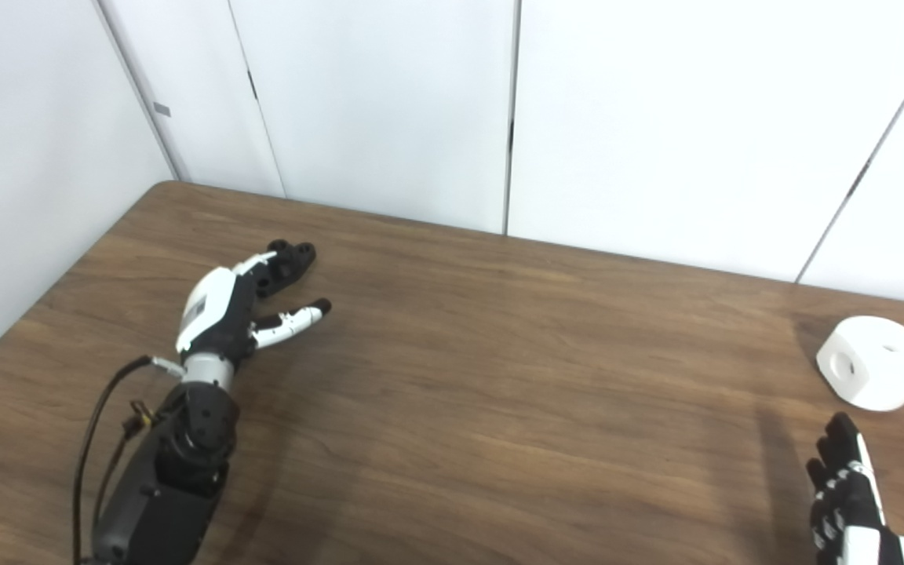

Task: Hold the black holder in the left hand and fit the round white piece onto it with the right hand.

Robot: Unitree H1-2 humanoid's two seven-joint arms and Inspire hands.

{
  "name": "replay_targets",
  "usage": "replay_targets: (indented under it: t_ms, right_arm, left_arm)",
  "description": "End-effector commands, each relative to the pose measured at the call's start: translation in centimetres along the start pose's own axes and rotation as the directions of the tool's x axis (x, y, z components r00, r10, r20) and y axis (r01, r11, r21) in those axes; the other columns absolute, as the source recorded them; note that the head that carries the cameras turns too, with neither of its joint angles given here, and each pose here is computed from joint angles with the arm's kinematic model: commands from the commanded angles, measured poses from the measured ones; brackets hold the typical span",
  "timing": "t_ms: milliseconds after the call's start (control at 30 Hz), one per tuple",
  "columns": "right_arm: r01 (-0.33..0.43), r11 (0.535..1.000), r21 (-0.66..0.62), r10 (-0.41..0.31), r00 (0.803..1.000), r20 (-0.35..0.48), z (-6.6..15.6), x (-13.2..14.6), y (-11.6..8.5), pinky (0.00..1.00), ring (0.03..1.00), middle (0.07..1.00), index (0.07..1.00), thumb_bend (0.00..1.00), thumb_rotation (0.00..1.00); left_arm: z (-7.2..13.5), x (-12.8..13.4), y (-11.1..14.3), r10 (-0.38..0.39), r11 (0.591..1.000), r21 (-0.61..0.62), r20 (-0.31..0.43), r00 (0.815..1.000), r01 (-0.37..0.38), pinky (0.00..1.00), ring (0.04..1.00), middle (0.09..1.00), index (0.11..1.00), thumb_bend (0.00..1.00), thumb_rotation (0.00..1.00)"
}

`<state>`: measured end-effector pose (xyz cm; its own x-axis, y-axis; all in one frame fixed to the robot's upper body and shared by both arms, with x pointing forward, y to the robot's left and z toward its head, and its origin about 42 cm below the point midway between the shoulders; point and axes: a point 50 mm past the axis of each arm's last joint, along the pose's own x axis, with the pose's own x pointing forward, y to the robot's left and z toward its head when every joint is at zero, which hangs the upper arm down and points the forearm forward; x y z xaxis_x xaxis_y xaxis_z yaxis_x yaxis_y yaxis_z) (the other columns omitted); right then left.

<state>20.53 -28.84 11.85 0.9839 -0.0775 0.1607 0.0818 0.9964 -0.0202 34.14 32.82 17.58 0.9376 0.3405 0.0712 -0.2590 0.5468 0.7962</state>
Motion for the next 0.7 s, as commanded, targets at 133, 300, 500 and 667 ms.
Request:
replay_targets:
  t_ms: [133, 300, 500, 667]
  right_arm:
    - [0.058, 0.998, 0.009, -0.056, 0.983, -0.176, -1.0, -11.2, -0.1, 1.00, 1.000, 1.000, 0.969, 0.60, 1.00]
    - [0.055, 0.998, 0.007, -0.053, 0.982, -0.179, -0.9, -11.3, -0.1, 1.00, 1.000, 1.000, 0.973, 0.61, 1.00]
    - [0.054, 0.999, 0.000, -0.053, 0.982, -0.183, -0.8, -11.4, -0.2, 1.00, 1.000, 1.000, 0.973, 0.61, 1.00]
    - [0.057, 0.998, -0.009, -0.057, 0.982, -0.181, -0.8, -11.4, -0.2, 1.00, 1.000, 1.000, 0.975, 0.59, 1.00]
  left_arm:
    - [2.2, 3.5, 5.1, 0.247, 0.961, 0.100, 0.110, 0.963, -0.258, 0.96, 0.975, 0.940, 0.859, 0.81, 0.48]
    - [1.9, 3.1, 5.5, 0.278, 0.951, 0.104, 0.110, 0.954, -0.290, 0.98, 0.986, 0.950, 0.867, 0.80, 0.49]
    - [1.8, 2.7, 5.6, 0.310, 0.942, 0.094, 0.129, 0.942, -0.323, 0.96, 0.982, 0.947, 0.871, 0.80, 0.51]
    - [1.7, 3.5, 5.8, 0.282, 0.944, 0.152, 0.093, 0.955, -0.294, 0.97, 0.981, 0.942, 0.866, 0.80, 0.53]
